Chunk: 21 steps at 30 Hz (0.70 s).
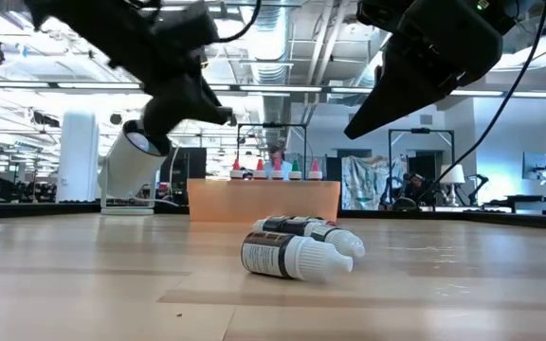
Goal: Pick & Place food coloring
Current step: Put the small purple food coloring bottle into the orange bin
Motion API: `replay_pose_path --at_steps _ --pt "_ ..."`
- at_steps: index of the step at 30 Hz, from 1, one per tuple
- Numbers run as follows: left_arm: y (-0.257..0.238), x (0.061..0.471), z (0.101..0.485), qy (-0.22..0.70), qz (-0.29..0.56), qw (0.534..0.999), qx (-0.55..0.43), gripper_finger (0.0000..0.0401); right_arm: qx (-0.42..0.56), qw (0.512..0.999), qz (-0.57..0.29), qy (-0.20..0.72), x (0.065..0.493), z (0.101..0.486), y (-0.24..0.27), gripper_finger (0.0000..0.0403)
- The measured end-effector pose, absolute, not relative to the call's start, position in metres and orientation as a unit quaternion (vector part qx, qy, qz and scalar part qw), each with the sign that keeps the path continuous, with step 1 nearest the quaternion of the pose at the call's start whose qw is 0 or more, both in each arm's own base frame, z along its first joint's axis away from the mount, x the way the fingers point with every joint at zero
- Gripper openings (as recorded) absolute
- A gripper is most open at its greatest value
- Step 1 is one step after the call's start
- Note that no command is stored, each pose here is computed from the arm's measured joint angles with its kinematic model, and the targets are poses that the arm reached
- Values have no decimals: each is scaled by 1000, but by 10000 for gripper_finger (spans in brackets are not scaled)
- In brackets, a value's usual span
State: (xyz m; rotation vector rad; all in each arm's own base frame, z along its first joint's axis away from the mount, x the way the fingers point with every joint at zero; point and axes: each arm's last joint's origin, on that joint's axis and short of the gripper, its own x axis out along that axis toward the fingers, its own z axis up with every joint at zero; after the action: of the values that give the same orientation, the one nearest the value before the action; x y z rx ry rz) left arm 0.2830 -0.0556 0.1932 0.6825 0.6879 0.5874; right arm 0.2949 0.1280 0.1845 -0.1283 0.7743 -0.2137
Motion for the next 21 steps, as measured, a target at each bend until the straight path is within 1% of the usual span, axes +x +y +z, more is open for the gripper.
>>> replay_pose_path --at_steps 2,4,7,10,17,21 --pt "-36 286 195 339 294 833 323 76 -61 919 -105 376 295 185 128 131" --pt "-14 289 194 357 291 835 301 76 -60 919 -104 375 295 185 128 131" --pt "18 291 191 375 268 853 245 83 -59 920 -104 373 295 185 128 131" --pt "42 291 190 373 261 868 199 92 -59 920 -104 373 295 185 128 131" --pt "83 285 191 365 275 879 133 92 -60 920 -105 373 296 185 128 131" --pt "94 282 191 357 257 894 89 91 -60 920 -105 373 296 185 128 131"
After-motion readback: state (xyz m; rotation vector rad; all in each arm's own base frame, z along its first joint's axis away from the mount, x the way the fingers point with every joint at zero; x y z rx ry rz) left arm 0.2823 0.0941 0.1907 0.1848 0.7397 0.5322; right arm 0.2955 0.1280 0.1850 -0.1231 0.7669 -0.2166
